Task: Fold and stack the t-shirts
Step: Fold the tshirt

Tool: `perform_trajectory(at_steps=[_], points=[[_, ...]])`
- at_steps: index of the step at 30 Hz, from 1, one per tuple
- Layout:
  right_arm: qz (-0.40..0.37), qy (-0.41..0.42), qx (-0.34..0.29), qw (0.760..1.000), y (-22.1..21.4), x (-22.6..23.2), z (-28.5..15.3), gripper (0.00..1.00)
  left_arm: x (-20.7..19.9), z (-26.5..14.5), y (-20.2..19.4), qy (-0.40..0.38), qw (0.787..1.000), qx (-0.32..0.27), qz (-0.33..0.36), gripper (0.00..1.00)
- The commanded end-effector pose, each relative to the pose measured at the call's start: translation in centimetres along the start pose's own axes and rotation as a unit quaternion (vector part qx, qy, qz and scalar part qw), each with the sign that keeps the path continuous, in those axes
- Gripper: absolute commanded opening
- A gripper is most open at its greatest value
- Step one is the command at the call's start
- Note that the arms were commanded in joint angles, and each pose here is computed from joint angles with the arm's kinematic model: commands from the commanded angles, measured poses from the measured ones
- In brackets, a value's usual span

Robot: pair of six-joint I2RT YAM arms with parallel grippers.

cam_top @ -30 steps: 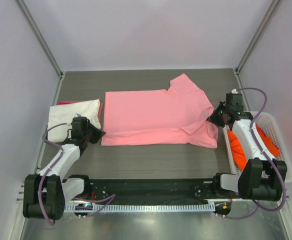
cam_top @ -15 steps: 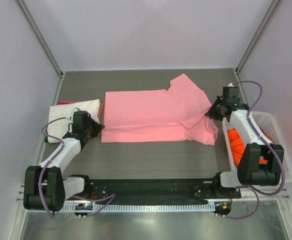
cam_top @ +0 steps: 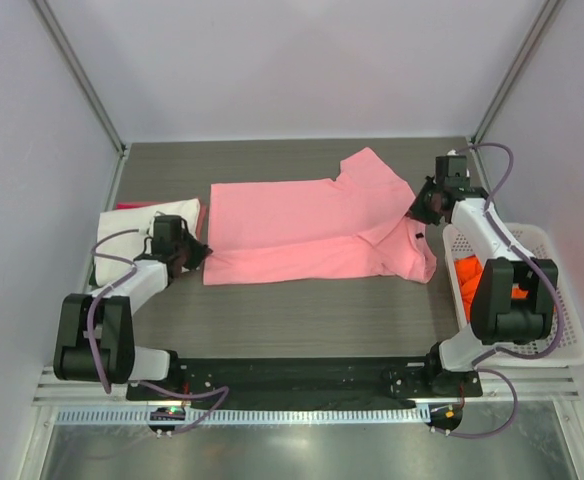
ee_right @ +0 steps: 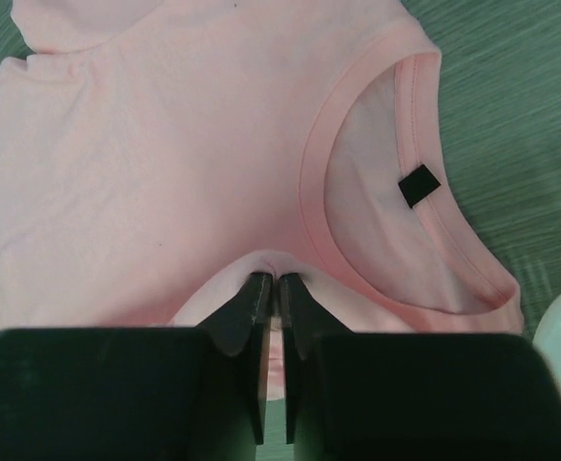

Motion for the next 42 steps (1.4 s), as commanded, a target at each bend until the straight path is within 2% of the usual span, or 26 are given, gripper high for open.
perform_trajectory(at_steps=[1, 2, 3, 4, 5, 6, 9, 10, 11, 13, 16, 18, 20, 26, 34, 37, 38, 40, 41, 42], points=[[-0.003, 0.013, -0.047, 0.999, 2.9, 1.7, -0.1, 0.17, -2.5, 0.7, 2.0, -0.042, 0.998, -0.039, 0.014, 0.0], [-0.003, 0.014, -0.048, 0.999, 3.0, 1.9, 0.0, 0.23, -2.8, 0.8, 2.3, -0.044, 0.998, -0.042, 0.021, 0.0], [-0.003, 0.001, -0.06, 0.998, 3.2, 1.9, -0.1, 0.4, -3.4, 0.5, 2.7, -0.047, 0.997, -0.047, 0.029, 0.16], [-0.002, 0.001, -0.065, 0.998, 3.2, 2.0, -0.5, 0.49, -3.7, 0.2, 2.9, -0.046, 0.997, -0.05, 0.034, 0.34], [-0.002, -0.002, -0.068, 0.998, 2.8, 1.9, -0.8, 0.53, -3.9, -0.1, 3.1, -0.035, 0.996, -0.071, 0.043, 0.57], [-0.001, -0.001, -0.087, 0.996, 2.8, 1.9, -2.0, 0.55, -3.9, -1.2, 3.0, -0.03, 0.996, -0.073, 0.05, 0.6], [0.0, -0.003, -0.091, 0.996, -0.1, 1.5, -3.1, 0.55, -4.1, -3.6, 2.3, -0.046, 0.994, -0.083, 0.06, 0.63], [0.0, 0.011, -0.114, 0.993, -0.7, 1.6, -5.0, 0.55, -3.4, -4.0, 1.7, -0.044, 0.994, -0.081, 0.059, 0.68], [0.013, -0.002, -0.103, 0.995, -2.6, 0.6, -4.6, 0.55, -3.1, -4.5, 1.1, -0.047, 0.994, -0.079, 0.059, 0.73], [0.026, 0.01, -0.136, 0.99, -4.3, 0.1, -6.9, 0.53, -1.8, -5.8, -0.2, -0.058, 0.994, -0.076, 0.051, 0.73], [0.066, -0.001, -0.139, 0.988, -8.2, -2.0, -6.9, 0.51, -0.5, -6.8, -1.9, -0.077, 0.994, -0.069, 0.024, 0.74], [0.105, 0.019, -0.15, 0.983, -10.6, -3.3, -7.1, 0.51, 1.3, -6.6, -3.4, -0.068, 0.996, -0.06, 0.004, 0.74], [0.127, 0.024, -0.16, 0.979, -12.4, -4.5, -6.6, 0.5, 2.6, -6.6, -4.2, -0.064, 0.995, -0.074, -0.006, 0.73], [0.185, 0.009, -0.17, 0.968, -14.7, -6.3, -4.3, 0.48, 4.7, -6.1, -5.4, -0.063, 0.991, -0.107, -0.042, 0.66], [0.227, -0.016, -0.205, 0.952, -15.3, -7.5, -2.6, 0.47, 6.1, -4.4, -5.8, -0.048, 0.986, -0.137, -0.079, 0.64], [0.238, -0.018, -0.213, 0.947, -15.6, -7.9, -2.3, 0.47, 5.8, -3.7, -5.9, -0.046, 0.987, -0.133, -0.082, 0.59], [0.24, -0.018, -0.215, 0.947, -15.7, -7.9, -2.2, 0.47, 5.5, -3.5, -5.8, -0.053, 0.986, -0.134, -0.085, 0.53], [0.242, -0.016, -0.218, 0.945, -15.6, -7.9, -2.1, 0.47, 5.6, -3.0, -6.2, -0.045, 0.988, -0.124, -0.085, 0.48], [0.242, -0.015, -0.22, 0.945, -15.6, -7.9, -2.1, 0.47, 5.2, -2.9, -6.0, -0.051, 0.987, -0.125, -0.086, 0.4], [0.24, -0.019, -0.219, 0.945, -15.6, -7.9, -2.0, 0.47, 5.0, -2.7, -6.1, -0.05, 0.988, -0.121, -0.086, 0.36]])
Point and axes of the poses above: each gripper's point midway between its finger pads, its own z axis out along the fingers, its own x axis along the line the jaws close on, y = z × x, the point moved 10 cm from there along -z, back along the fingers, and after that the axes turned 1 degree about z, right-handed, at the moved point
